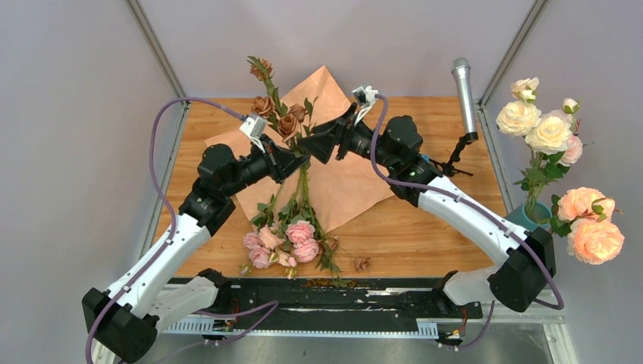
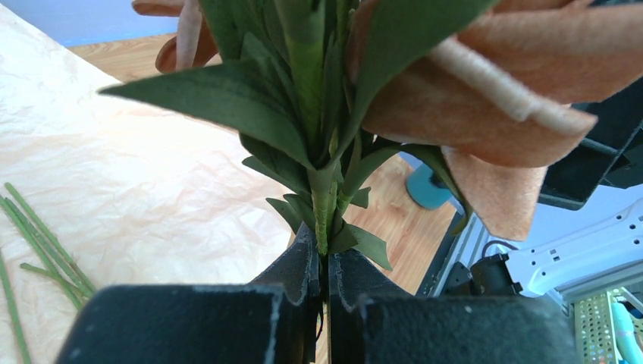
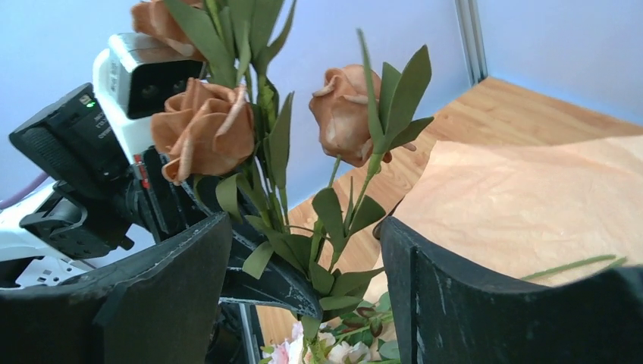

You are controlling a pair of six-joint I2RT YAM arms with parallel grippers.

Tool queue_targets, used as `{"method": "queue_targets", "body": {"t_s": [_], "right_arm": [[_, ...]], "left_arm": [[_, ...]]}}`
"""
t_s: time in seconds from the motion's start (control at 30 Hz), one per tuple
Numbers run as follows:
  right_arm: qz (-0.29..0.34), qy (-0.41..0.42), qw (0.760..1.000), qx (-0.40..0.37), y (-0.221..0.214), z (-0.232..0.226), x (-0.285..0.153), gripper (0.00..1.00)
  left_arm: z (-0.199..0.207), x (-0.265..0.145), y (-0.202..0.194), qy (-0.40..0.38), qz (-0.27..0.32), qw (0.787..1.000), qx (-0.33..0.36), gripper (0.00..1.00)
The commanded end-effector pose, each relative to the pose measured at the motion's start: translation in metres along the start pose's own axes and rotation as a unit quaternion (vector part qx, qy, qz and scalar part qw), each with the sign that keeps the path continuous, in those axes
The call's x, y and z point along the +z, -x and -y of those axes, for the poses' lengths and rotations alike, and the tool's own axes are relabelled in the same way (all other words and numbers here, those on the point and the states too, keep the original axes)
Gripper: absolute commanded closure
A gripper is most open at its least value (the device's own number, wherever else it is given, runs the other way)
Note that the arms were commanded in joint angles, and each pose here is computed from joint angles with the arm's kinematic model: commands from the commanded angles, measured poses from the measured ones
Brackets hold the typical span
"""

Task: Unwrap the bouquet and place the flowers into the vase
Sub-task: Pick up the fake flower from the wrapping paper.

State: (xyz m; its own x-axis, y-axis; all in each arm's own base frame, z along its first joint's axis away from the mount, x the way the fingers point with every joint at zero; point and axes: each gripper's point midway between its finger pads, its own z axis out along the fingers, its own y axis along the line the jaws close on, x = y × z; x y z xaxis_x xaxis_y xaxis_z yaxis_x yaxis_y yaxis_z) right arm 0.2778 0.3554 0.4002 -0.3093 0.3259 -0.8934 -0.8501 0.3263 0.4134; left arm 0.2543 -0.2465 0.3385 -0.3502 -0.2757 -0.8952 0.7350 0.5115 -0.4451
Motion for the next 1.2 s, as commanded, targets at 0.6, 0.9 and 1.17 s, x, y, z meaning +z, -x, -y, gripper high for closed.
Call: {"method": "queue_targets", "body": {"t_s": [0.6,0.9,1.17], "right_arm": [[-0.017,-0.016,1.0,-0.01,-0.008,-0.005,0.032,0.36],[-0.019,-0.07,0.994,-0.077,-0.016,-0.001,0.04,0.42],[-0.031,-0.113,0.985,-0.13,-0.022,0.005,0.045,0.52]], "left_arm": [[0.003,0.008,0.008,-0.011,0.004,1.0,0.004,1.0],[0.001,0.011,0.005,-0.012,-0.004,1.0,0.0,1.0],[0.0,0.013,0.005,-0.009,-0.006,1.0,-0.001,1.0]]}}
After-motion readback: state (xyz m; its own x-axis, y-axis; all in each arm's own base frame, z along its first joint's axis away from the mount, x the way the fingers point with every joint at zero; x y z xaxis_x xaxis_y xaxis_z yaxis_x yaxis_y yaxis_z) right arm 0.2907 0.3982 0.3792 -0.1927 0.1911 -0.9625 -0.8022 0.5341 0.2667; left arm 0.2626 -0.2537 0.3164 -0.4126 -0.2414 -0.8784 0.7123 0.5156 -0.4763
